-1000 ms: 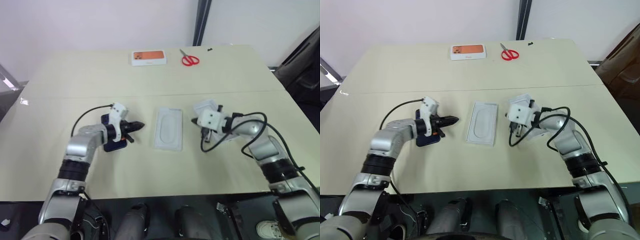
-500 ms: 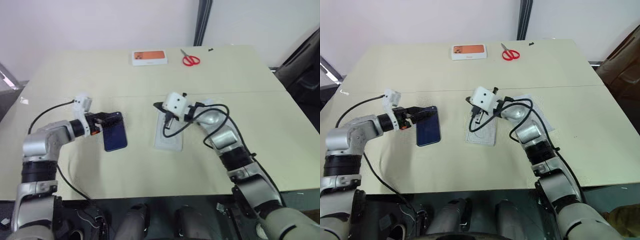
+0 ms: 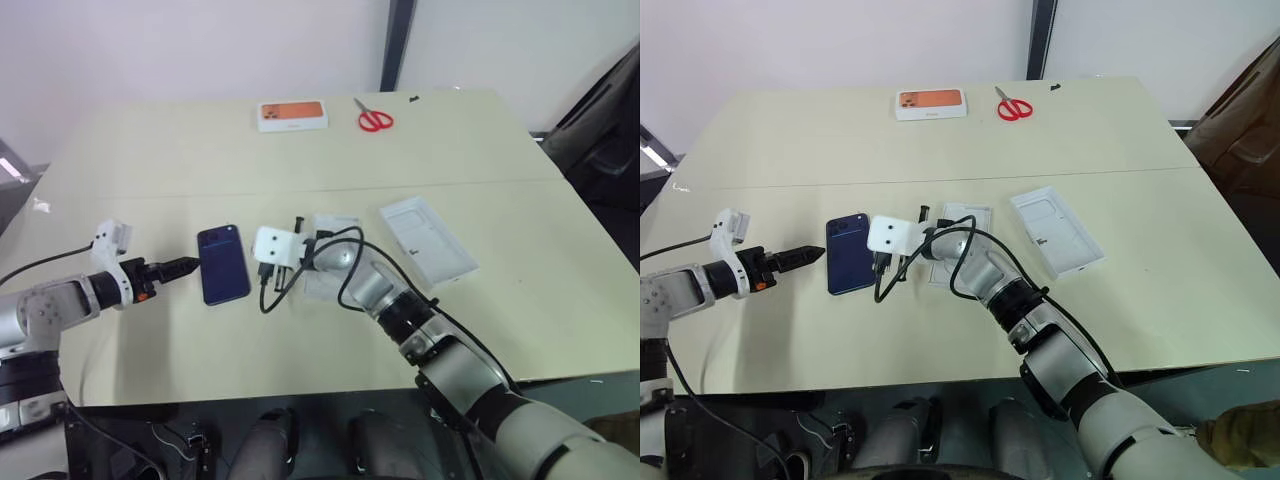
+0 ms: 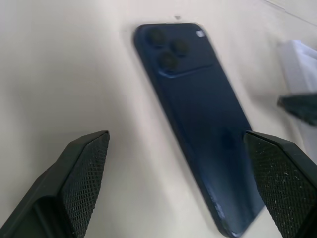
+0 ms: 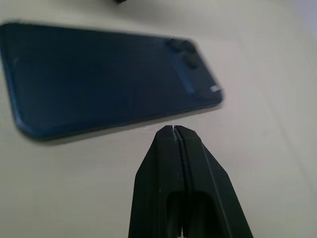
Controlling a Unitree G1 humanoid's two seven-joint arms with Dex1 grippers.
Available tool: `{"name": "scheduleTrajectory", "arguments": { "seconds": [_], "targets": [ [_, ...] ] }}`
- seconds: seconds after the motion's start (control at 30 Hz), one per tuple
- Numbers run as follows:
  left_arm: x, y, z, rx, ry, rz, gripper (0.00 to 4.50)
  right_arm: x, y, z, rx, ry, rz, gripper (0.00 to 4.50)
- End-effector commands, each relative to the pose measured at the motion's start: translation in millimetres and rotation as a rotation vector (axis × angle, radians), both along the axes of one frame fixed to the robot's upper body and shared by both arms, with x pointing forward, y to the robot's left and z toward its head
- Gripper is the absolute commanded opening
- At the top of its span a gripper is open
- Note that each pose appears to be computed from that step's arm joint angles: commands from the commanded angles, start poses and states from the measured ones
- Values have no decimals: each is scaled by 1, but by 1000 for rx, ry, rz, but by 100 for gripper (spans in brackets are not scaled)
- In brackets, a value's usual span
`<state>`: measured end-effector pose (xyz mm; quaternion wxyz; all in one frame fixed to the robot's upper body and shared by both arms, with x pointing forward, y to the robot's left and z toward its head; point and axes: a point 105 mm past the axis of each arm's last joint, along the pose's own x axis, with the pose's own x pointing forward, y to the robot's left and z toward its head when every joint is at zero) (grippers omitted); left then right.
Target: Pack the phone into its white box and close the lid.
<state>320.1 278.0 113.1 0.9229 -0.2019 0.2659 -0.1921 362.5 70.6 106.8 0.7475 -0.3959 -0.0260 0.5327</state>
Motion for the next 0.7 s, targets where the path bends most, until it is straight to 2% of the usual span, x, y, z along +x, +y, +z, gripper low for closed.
{"name": "scheduleTrajectory", "arguments": {
  "seconds": [0.03, 0.37, 0.47, 0.7],
  "targets": [
    [3, -12, 2, -43, 0, -29, 449, 4, 6, 5, -39, -31, -4, 0],
    [3, -32, -35, -128, 164, -15, 449, 4, 6, -3, -41, 25, -15, 0],
    [2, -41, -39, -182, 212, -24, 449, 5, 4, -3, -42, 28, -19, 0],
    [-2, -52, -40, -185, 241, -70, 449, 2, 8, -3, -32, 32, 0, 0]
  ]
}}
